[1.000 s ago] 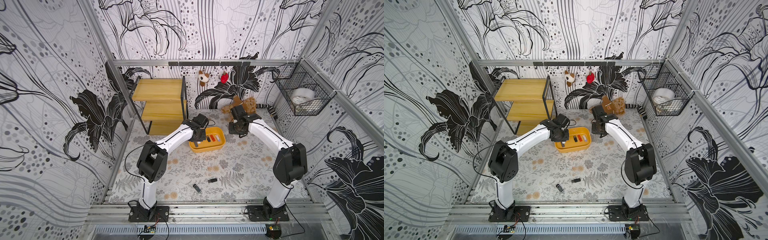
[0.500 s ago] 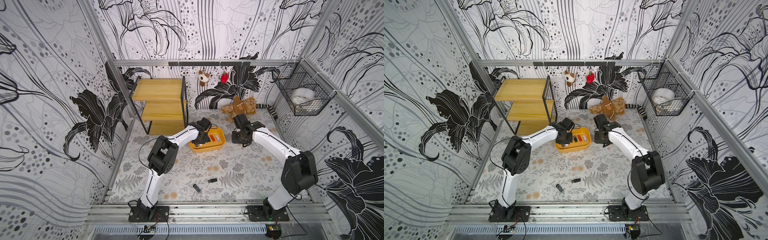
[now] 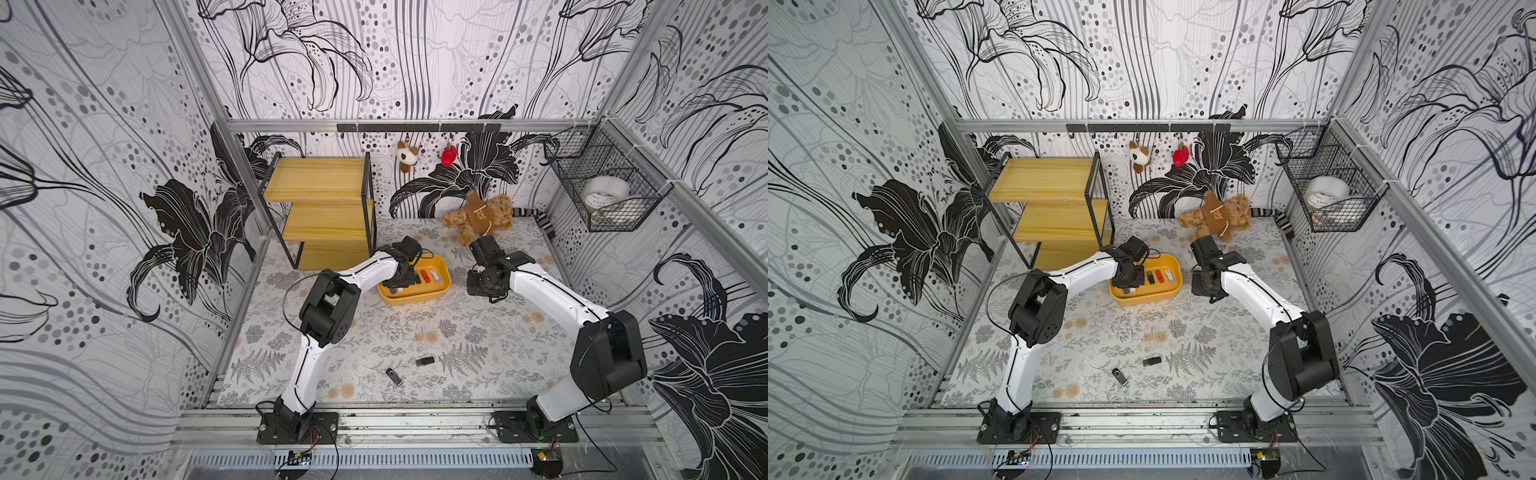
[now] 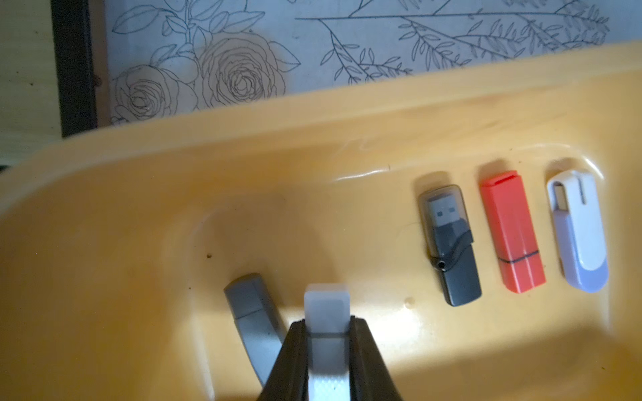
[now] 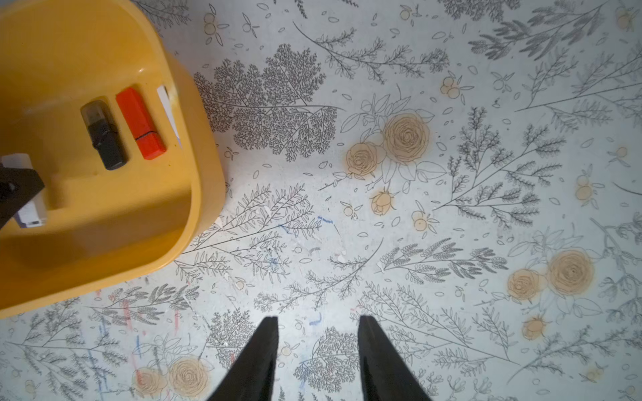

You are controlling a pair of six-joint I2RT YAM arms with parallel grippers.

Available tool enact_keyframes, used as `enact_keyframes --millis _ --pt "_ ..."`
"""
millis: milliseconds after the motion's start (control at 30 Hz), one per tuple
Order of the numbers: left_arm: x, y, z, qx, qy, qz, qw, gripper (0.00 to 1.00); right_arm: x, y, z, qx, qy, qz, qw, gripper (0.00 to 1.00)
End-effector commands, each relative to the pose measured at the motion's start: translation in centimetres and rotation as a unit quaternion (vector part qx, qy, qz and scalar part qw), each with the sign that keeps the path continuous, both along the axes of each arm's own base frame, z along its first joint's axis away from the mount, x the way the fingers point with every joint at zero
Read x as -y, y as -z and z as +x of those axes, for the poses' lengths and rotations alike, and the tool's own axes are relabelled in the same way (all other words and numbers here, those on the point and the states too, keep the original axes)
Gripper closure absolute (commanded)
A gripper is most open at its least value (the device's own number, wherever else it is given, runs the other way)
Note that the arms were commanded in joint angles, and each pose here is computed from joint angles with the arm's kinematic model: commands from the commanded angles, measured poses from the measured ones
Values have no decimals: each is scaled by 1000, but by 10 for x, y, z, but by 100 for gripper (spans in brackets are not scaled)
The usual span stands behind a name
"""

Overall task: Put the usb flash drive into the storage box
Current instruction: Place the USB flash in the storage box.

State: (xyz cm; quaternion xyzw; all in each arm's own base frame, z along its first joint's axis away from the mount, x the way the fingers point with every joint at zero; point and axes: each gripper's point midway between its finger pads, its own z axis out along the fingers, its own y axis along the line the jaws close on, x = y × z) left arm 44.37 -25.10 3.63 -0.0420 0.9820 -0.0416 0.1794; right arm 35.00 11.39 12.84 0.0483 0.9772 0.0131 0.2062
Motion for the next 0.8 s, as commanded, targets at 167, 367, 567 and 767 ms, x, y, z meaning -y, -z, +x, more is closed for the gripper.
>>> enact_keyframes --millis 167,367,567,767 --pt "1 5 14 9 3 6 1000 74 0 -6 -6 5 3 8 1000 57" --pt "4 3 18 9 6 3 1000 66 0 -4 -9 3 2 9 1000 57" --pt "19 -38 28 43 16 -32 998 56 1 -2 -15 2 3 9 1000 56" --pt "23 -146 38 126 15 -68 990 47 -9 8 -31 -4 -1 29 1000 56"
